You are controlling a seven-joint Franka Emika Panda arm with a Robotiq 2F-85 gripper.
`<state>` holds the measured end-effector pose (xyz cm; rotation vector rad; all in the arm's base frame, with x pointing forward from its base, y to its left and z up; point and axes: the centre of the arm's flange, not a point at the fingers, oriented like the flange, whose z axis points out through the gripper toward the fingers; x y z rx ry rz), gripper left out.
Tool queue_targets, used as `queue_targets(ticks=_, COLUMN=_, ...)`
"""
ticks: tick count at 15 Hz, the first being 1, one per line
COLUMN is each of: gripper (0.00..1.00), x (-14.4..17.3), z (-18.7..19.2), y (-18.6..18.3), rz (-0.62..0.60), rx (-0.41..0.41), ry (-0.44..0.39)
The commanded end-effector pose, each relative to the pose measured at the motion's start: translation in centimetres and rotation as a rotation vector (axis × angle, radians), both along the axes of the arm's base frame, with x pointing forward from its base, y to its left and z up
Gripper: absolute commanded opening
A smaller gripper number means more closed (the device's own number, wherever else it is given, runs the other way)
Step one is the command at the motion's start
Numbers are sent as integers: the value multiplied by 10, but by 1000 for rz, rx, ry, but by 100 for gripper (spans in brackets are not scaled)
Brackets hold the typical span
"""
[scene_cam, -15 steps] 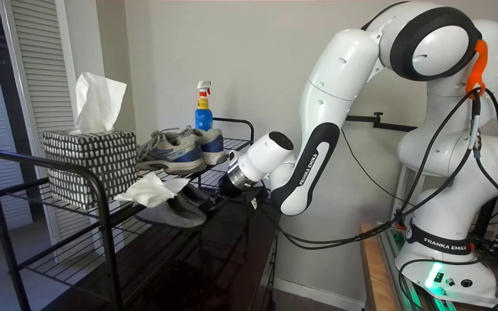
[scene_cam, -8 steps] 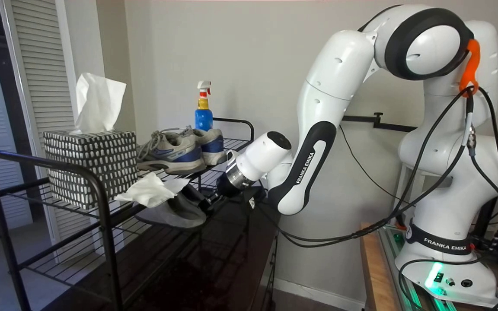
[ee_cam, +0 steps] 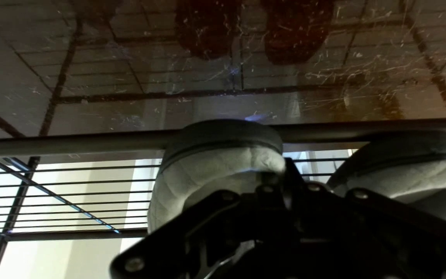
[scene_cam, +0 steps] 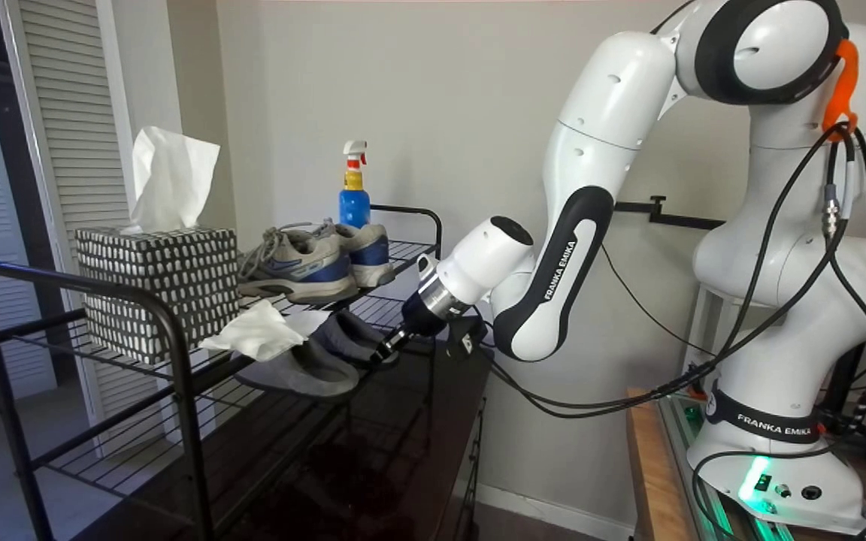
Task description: Move the right slop to the top shelf
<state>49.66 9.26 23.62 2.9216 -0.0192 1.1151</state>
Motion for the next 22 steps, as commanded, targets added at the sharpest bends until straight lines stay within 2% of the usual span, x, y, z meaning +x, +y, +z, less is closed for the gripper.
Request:
queue_targets(ticks=1, gripper=2, x=-34, z=11, y=-15, rz=-19, rx=6, ry=56)
queue_targets(ticks=8, gripper=1, x=-40, z=20, y=-18, rz=6, rx=23, ry=52)
queue_targets(ticks=12, gripper=1, x=-70, z=47, y=-16, rz=135, rx=43, ry=79)
queue_targets(ticks=14, gripper=1, x=-94, z=56, y=-8, rz=224, rx=49, ry=134)
queue_targets(ticks=17, gripper=1, x=-121, z=65, y=-11, rz=258, rx=42, ry=243)
queue_targets(ticks=22, gripper=1, x=-138, z=88, y=-27, rz=143, rx=41, ry=346)
